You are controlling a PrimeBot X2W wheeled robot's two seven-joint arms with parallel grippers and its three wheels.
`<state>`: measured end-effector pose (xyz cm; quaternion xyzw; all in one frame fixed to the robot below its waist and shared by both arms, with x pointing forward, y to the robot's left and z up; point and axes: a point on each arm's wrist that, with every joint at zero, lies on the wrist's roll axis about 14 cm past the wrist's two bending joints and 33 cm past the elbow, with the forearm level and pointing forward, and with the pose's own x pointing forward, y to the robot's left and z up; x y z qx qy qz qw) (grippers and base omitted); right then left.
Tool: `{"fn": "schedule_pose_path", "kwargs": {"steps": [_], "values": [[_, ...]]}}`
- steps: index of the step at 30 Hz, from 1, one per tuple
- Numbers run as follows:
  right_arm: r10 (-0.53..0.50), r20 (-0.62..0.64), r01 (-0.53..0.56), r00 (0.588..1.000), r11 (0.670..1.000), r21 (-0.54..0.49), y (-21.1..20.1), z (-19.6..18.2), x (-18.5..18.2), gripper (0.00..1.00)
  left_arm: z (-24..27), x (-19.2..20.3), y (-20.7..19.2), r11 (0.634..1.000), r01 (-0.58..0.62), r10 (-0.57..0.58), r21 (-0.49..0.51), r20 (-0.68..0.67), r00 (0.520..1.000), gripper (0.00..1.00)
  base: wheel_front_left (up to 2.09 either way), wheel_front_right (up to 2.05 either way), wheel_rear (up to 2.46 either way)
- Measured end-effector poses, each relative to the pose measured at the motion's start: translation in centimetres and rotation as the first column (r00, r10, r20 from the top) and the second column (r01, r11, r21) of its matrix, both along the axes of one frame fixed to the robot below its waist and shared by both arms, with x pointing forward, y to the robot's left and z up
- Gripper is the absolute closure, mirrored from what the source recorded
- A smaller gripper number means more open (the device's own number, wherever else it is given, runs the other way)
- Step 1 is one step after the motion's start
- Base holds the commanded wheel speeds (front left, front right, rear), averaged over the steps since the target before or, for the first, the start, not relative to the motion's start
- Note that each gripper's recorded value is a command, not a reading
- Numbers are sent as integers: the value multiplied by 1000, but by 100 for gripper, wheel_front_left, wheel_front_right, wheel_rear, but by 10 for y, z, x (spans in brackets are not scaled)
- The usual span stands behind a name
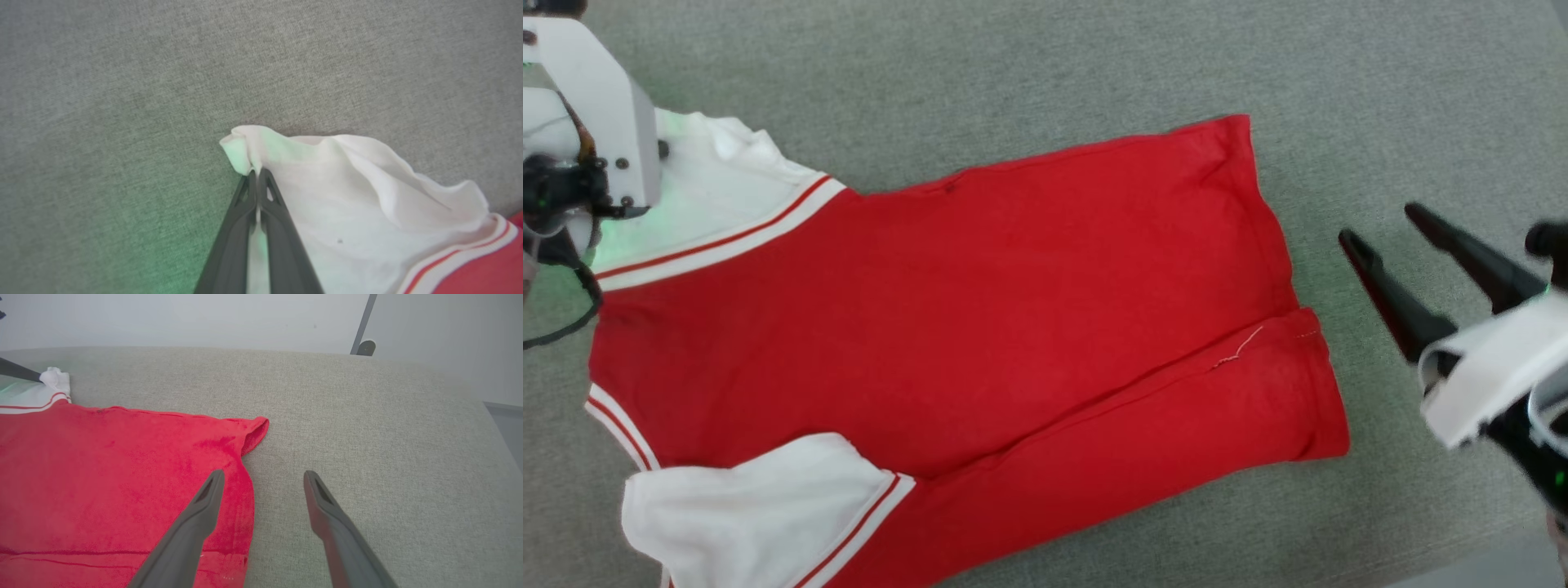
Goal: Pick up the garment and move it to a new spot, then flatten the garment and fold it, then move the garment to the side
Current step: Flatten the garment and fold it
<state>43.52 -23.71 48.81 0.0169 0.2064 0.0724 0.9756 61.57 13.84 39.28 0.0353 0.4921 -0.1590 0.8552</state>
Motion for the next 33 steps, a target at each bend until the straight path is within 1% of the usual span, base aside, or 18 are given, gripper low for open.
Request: {"fn": "schedule_pose_path", "kwargs": {"steps": [6, 12, 16, 21, 28, 29, 30, 31, 33], "values": [[39, -99, -38, 994, 999, 8, 4, -4, 33, 0, -1, 1, -1, 1000, 1, -1, -11, 2, 1000, 100, 0, 0, 0], [59, -240, -58, 969, 998, 11, 6, -23, 60, 0, -2, 5, -1, 1000, -1, 1, -24, 7, 1000, 100, 0, 0, 0], [65, -299, -60, 952, 998, 25, 9, -34, 77, 0, -3, 6, 0, 1000, -6, 6, -30, 8, 1000, 100, 0, 0, 0], [78, -398, -67, 914, 997, 42, 17, -55, 86, 0, -4, 7, 0, 999, -8, 8, -36, 8, 1000, 100, 0, 0, 0], [77, -524, -60, 848, 997, 49, 23, -85, 87, 0, -6, 8, 1, 999, -12, 12, -42, 7, 1000, 100, 0, 0, 0], [79, -539, -60, 839, 997, 54, 24, -87, 87, 14, -6, 8, 1, 999, -11, 11, -44, 8, 1000, 100, 0, 0, 0], [77, -552, -57, 831, 997, 54, 24, -89, 88, 82, -6, 8, 1, 999, -10, 11, -44, 8, 1000, 100, 0, 0, 0], [79, -557, -62, 827, 997, 49, 25, -89, 89, 100, -6, 7, 2, 999, -12, 13, -44, 7, 1000, 100, 0, 0, 0], [78, -564, -63, 822, 997, 46, 24, -90, 91, 100, -6, 8, 2, 999, -14, 15, -47, 10, 1000, 100, 0, 0, 0]]}}
